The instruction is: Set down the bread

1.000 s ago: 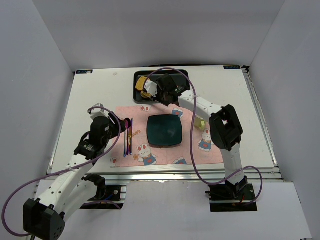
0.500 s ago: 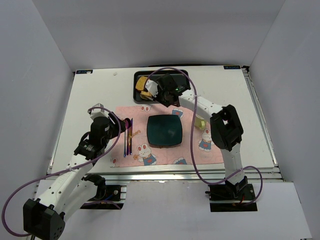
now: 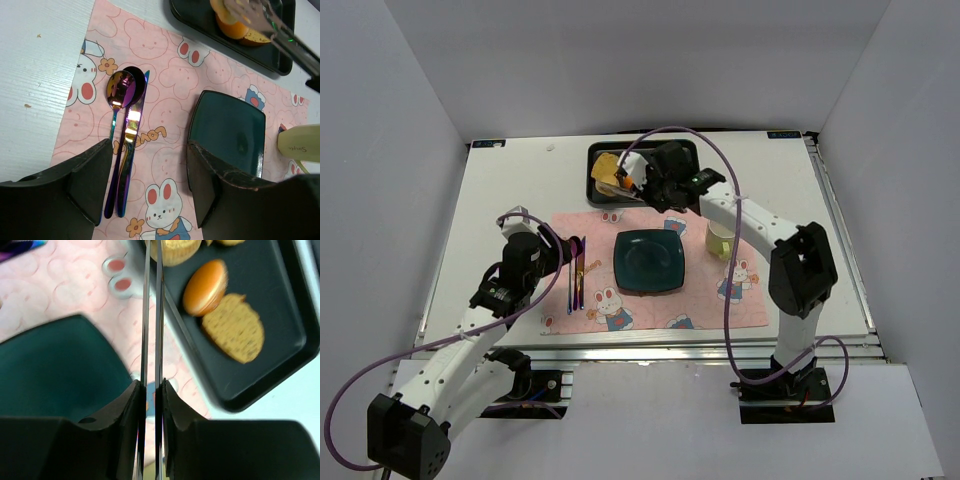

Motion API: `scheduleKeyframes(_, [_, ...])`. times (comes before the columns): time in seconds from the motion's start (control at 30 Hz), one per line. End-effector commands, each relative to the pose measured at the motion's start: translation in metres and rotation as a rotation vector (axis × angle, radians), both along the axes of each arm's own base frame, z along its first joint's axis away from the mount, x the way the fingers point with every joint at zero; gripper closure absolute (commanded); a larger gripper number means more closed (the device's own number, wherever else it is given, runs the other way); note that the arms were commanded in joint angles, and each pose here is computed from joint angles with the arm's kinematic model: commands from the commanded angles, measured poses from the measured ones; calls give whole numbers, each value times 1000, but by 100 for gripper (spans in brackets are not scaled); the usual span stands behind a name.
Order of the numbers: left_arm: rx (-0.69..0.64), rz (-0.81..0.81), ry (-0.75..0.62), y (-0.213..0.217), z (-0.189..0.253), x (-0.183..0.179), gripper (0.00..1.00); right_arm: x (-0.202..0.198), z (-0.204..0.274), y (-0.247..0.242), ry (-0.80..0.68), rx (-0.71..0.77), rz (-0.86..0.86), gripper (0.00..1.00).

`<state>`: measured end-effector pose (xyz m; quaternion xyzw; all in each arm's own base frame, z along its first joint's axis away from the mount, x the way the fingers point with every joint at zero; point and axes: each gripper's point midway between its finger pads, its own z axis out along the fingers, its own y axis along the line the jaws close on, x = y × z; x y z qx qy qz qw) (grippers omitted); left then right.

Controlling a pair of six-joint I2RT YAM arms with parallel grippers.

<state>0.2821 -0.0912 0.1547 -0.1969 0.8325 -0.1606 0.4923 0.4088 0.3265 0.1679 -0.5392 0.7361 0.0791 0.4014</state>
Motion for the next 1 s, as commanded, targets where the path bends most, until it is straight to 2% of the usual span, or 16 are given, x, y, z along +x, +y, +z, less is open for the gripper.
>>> scheduleKeyframes(0.0, [-14, -5, -48, -2, 19, 5, 29, -15, 38, -3, -33, 104, 31, 100])
scheduleKeyframes(0.03, [-14, -3, -50, -2, 19, 5, 29, -26, 23, -11, -4, 84, 38, 100])
scheduleKeyframes(0.1, [-16, 0, -48, -1, 17, 4, 29, -44, 36, -23, -15, 106, 58, 100])
scheduleKeyframes(0.13, [-21, 2, -51, -1, 17, 4, 29, -57, 18, -32, 18, 80, 69, 100])
scheduleKeyframes(0.17, [-27, -1, -54, -2, 17, 4, 29, -69, 31, -40, -1, 99, 81, 100])
scheduleKeyframes(0.37, [-53, -18, -50, -8, 9, 6, 29, -124, 7, -82, 55, 61, 109, 100])
scheduleKeyframes(0.77, [-66, -32, -50, -14, 11, 12, 29, -159, -33, -110, 116, -3, 134, 89])
scheduleKeyframes(0.83, [-71, -31, -54, -14, 12, 11, 29, -162, -34, -111, 123, -3, 139, 80])
scheduleKeyframes(0.87, [-71, -31, -54, -14, 13, 11, 29, -163, -34, -111, 126, -2, 140, 71])
scheduleKeyframes(0.97, [-68, -30, -53, -13, 13, 10, 29, -165, -28, -110, 118, 9, 157, 59])
